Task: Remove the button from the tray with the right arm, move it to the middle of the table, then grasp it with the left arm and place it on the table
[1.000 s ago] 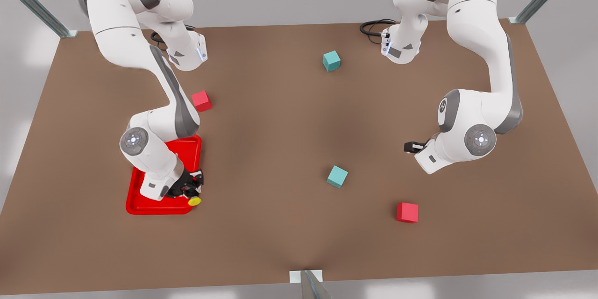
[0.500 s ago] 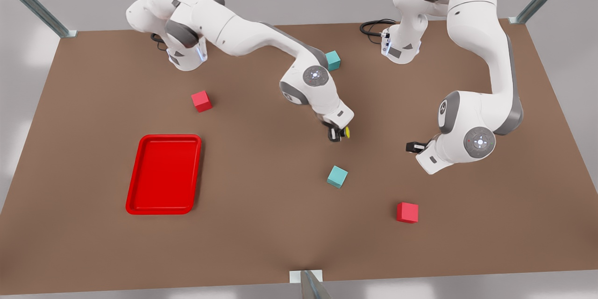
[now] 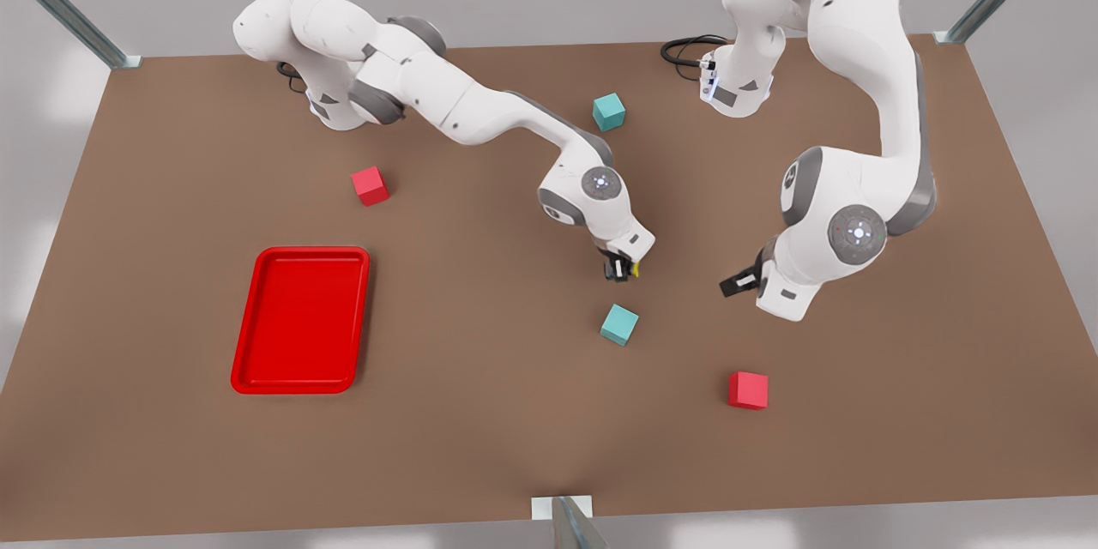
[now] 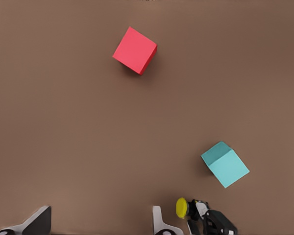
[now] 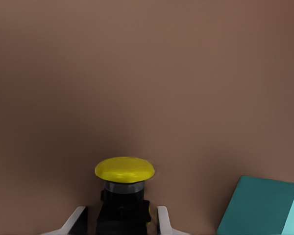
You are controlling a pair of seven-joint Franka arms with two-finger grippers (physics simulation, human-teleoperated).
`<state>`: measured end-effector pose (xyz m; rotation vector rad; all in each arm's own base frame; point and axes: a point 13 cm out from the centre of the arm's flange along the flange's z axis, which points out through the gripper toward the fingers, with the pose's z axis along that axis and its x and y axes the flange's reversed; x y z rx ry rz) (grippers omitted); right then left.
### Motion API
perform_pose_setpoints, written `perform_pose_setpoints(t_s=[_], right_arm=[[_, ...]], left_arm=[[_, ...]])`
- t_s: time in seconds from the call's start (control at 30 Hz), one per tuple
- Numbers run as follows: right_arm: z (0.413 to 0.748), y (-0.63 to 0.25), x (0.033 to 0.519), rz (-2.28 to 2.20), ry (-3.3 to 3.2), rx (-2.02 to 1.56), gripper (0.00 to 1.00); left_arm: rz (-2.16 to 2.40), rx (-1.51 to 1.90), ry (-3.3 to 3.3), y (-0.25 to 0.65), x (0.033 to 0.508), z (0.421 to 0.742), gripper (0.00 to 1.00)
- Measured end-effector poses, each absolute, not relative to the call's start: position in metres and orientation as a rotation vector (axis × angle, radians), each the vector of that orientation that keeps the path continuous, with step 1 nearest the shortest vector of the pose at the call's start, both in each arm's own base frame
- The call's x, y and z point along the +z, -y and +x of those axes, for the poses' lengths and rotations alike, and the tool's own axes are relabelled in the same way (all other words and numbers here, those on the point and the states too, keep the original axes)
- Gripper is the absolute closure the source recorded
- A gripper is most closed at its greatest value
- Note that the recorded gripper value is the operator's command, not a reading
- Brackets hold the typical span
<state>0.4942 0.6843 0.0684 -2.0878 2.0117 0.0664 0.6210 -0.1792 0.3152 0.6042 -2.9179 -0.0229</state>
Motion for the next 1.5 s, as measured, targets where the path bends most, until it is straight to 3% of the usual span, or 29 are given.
perform_pose_setpoints(t_s=[0.03,0.1,0.17,0.27,0.33,0.43,0.5,0.6,0.67,0.73,1.13,1.4,1.5], right_arm=[[0.494,-0.684,0.066,-2.091,-2.009,0.055,0.0],[0.493,-0.685,0.066,-2.09,-2.002,0.037,0.0],[0.514,-0.681,0.101,-2.04,-2.004,0.029,0.0],[0.596,-0.564,0.235,-1.858,-2.154,-0.015,0.0],[0.661,-0.428,0.33,-1.626,-2.312,-0.067,0.0],[0.736,-0.207,0.424,-1.249,-2.54,-0.145,0.0],[0.723,-0.12,0.449,-1.094,-2.695,-0.186,0.0],[0.652,-0.057,0.435,-0.916,-2.951,-0.171,0.0],[0.617,-0.044,0.426,-0.793,-3.055,-0.135,0.0],[0.605,-0.049,0.424,-0.687,-3.107,-0.113,0.0],[0.614,-0.044,0.418,-0.208,-3.189,-0.059,0.0],[0.616,-0.041,0.415,-0.111,-3.196,-0.065,0.0],[0.616,-0.042,0.414,-0.086,-3.198,-0.065,0.0]], left_arm=[[0.695,-0.032,2.906,0.189,0.31,0.622,0.0],[0.829,-0.092,2.891,0.216,0.297,0.616,0.0],[0.996,-0.123,2.861,0.223,0.292,0.617,0.0],[1.25,-0.146,2.788,0.218,0.289,0.621,0.0],[1.378,-0.158,2.738,0.223,0.285,0.62,0.0],[1.44,-0.161,2.724,0.289,0.285,0.594,0.0],[1.48,-0.176,2.71,0.329,0.279,0.574,0.0],[1.599,-0.245,2.642,0.351,0.245,0.56,0.0],[1.698,-0.271,2.588,0.356,0.226,0.557,0.0],[1.797,-0.281,2.537,0.359,0.213,0.552,0.0],[2.136,-0.294,2.346,0.352,0.139,0.494,0.0],[2.167,-0.128,2.354,0.368,0.078,0.511,0.0],[2.14,-0.113,2.382,0.369,0.052,0.497,0.0]])
